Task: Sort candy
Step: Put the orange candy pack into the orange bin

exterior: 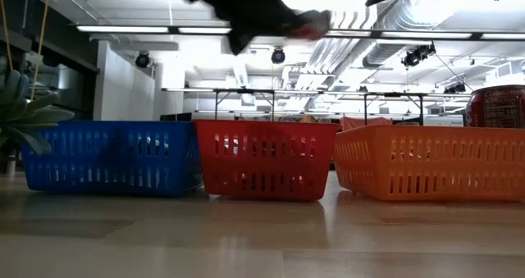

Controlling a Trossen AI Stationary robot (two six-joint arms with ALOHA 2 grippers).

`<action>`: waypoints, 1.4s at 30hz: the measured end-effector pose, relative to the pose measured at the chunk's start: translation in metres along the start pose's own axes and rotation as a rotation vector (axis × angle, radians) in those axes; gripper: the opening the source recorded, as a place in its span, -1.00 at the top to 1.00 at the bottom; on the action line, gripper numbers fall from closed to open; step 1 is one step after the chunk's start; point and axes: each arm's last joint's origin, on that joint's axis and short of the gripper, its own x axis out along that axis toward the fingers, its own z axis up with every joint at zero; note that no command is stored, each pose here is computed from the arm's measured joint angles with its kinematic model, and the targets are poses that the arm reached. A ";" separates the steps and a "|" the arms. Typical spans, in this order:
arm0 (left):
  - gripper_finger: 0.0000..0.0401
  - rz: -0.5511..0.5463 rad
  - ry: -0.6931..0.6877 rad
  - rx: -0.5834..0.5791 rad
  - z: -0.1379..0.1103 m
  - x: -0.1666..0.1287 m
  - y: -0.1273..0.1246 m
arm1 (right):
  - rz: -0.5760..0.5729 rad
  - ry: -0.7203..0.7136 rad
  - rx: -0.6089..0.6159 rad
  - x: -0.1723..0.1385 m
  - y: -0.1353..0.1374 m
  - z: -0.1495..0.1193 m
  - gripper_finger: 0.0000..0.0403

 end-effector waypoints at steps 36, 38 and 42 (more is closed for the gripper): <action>0.00 0.273 0.317 0.161 0.050 0.007 0.064 | -0.019 -0.004 0.070 0.004 -0.003 0.004 -0.17; -0.01 0.340 0.303 0.067 0.048 -0.017 0.091 | -0.032 -0.008 0.082 0.006 -0.005 0.006 -0.17; -0.01 0.526 0.270 -0.116 0.022 -0.070 0.134 | -0.048 0.006 0.111 0.010 -0.009 0.009 -0.17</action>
